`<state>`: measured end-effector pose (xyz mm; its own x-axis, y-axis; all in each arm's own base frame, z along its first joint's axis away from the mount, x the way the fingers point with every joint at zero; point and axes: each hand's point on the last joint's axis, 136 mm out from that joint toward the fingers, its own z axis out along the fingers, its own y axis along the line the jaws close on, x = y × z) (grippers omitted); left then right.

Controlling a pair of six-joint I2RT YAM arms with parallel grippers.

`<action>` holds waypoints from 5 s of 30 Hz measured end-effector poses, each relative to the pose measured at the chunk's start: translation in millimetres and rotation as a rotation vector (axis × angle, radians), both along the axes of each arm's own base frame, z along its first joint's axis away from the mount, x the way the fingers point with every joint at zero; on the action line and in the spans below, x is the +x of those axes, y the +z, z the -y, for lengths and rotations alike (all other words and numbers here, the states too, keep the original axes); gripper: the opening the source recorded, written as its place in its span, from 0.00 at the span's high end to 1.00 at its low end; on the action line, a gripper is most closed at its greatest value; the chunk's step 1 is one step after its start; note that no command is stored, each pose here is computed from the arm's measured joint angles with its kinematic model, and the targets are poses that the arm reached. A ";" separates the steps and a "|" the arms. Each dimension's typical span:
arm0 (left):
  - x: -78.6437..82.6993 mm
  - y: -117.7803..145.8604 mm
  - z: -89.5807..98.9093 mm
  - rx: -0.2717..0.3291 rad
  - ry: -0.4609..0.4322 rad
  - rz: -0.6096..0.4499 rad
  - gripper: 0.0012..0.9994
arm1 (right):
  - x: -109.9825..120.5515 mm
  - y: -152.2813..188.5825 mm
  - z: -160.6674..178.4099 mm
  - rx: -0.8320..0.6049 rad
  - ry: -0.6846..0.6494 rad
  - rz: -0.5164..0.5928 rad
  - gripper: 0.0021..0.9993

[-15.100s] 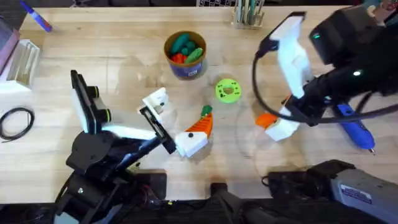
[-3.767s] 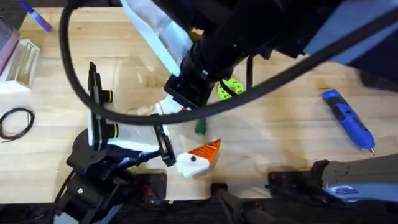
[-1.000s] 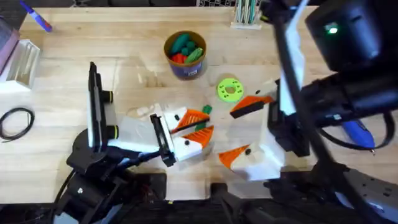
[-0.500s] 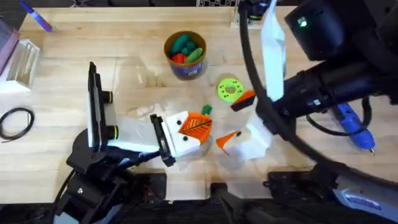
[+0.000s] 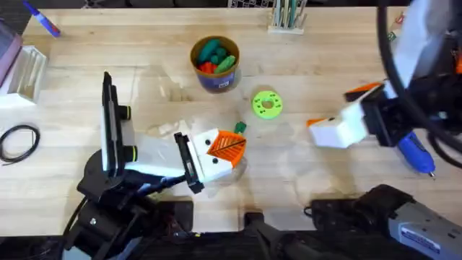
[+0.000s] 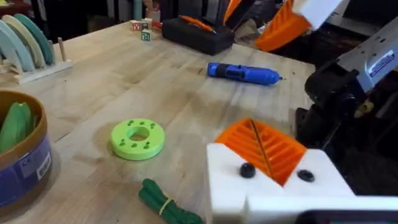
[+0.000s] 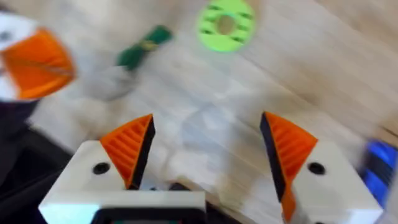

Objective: Pick up the gripper from the table and insert it into the empty holder that is missing its gripper. Then pick up a screw, insert it into the mounting hole, and use the screwdriver to tighten it. Finally, clean up the table by picking up the vegetable and placing it into the bucket.

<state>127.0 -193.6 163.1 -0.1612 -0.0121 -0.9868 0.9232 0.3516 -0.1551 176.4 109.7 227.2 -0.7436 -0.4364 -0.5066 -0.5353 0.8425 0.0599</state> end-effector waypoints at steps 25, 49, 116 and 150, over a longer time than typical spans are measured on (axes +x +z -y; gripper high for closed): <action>0.0 0.0 0.0 0.000 0.000 0.000 1.00 | 26.7 -107.8 265.4 -0.364 -0.664 -0.340 0.01; 0.0 0.0 0.0 0.000 0.000 0.000 1.00 | 47.8 -193.0 278.8 -0.281 -0.447 -0.496 0.31; -0.1 0.0 0.0 0.000 0.000 0.000 1.00 | -8.4 132.7 -200.7 0.970 0.565 0.670 0.98; 0.0 -0.2 0.0 0.000 0.000 -0.001 1.00 | -4.2 136.2 -205.8 0.989 0.567 0.693 0.98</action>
